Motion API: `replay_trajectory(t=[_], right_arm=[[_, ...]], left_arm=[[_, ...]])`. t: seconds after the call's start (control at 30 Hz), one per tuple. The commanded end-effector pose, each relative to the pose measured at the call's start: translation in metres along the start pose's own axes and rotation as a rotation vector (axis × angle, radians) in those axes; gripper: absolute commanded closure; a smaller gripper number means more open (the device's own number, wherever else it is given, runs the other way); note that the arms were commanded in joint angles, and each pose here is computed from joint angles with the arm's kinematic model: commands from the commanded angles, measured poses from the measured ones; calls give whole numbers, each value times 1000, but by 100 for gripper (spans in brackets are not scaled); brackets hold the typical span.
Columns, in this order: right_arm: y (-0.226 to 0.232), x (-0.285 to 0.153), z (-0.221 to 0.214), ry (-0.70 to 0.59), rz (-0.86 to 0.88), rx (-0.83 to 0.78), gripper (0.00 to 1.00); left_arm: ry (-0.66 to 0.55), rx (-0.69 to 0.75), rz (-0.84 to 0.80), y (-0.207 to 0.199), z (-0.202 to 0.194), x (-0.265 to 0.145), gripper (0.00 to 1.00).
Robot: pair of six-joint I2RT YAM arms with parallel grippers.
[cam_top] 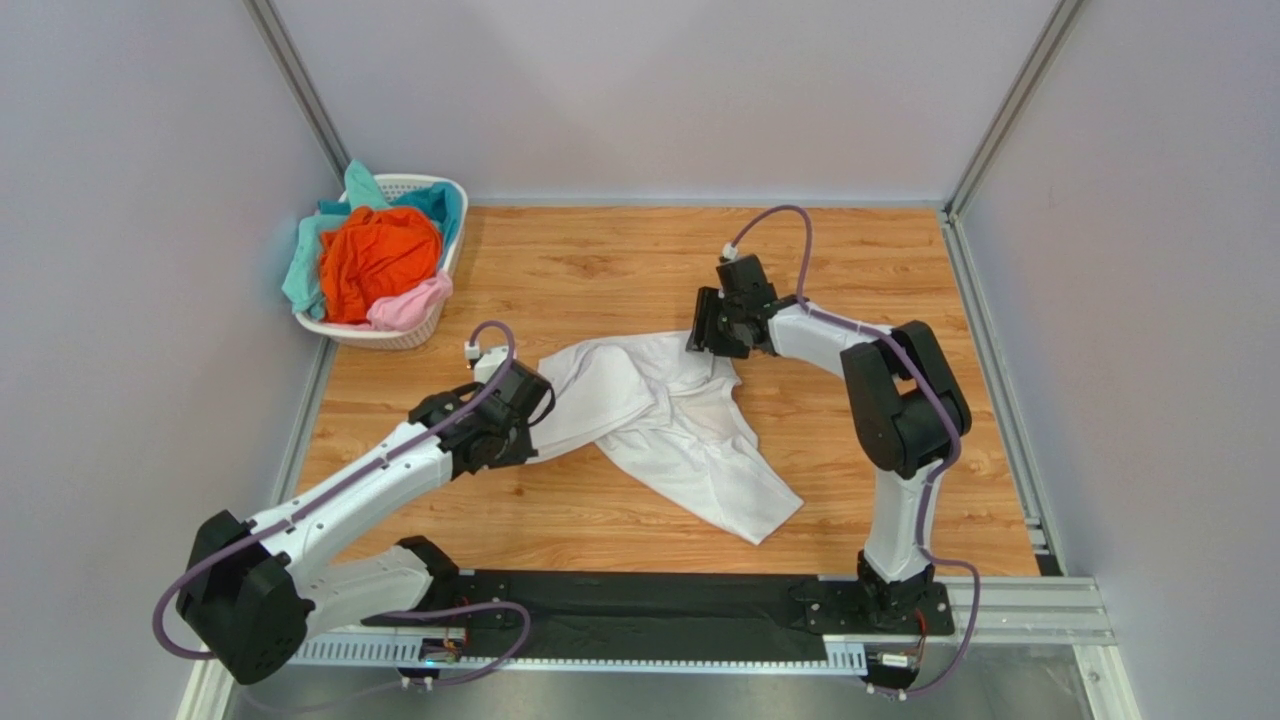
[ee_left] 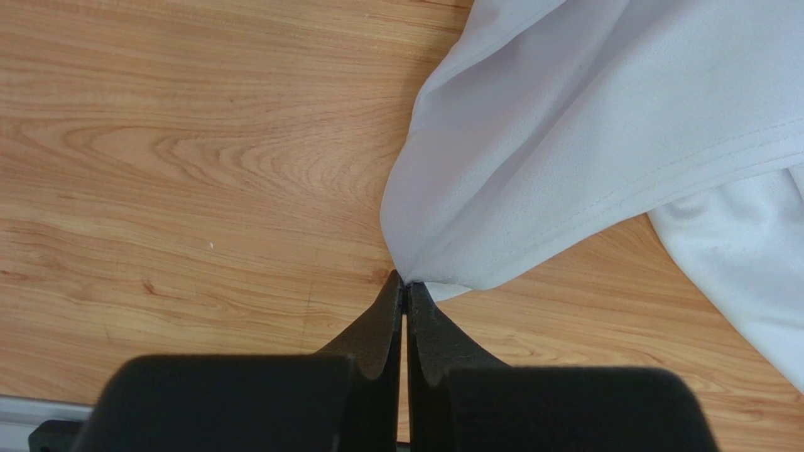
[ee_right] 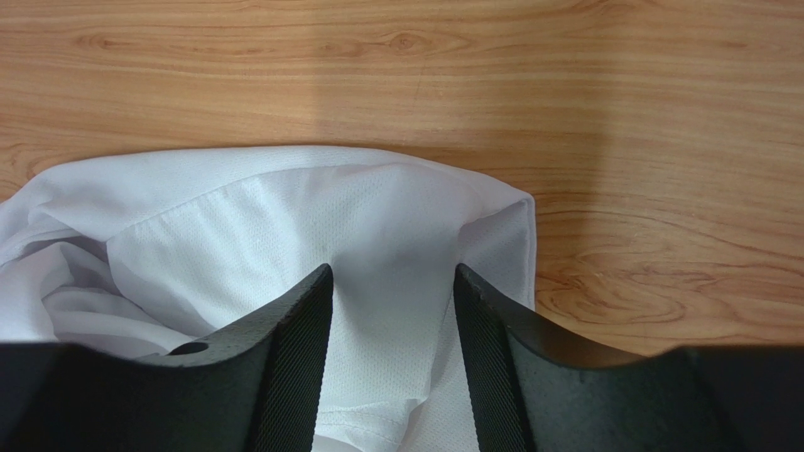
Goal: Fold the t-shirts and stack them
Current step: Flatten the tshirt out
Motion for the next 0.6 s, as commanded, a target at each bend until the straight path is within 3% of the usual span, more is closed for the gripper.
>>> replay_trajectory(t=[0.0,0.17,0.27,0.3,0.4,0.47,0.57], right_arm=[[8,6,23,-82,-11,-4,49],[12,15,27,-79,-28,-23,48],[11,18,33,-104,-70,-28,61],[11,18,34,-111,-77,-32,75],[14,9,46,-156,-101,-62,93],[16,-1,53,-187,-111,-75,100],[19,-30,70,-270,-131,-113,100]], left_arm=[[-19,-1,-7,1,3,0,100],[-17,-2,2,5,2,2,100],[-17,-5,11,7,2,2,100],[-19,-11,14,8,3,2,100],[-35,-19,28,11,6,0,100],[-73,-30,41,13,13,-5,100],[-156,-73,58,16,34,-20,100]])
Point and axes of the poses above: each gripper's point midway between its finger pads, its own x axis out along the fingers, its own y axis along the line the jaws close on, z = x × y, the point moved 8 cm from there along -x, back along the fingers, and after that the axes turned 9 degrees about -x, right-handed, at the moved point
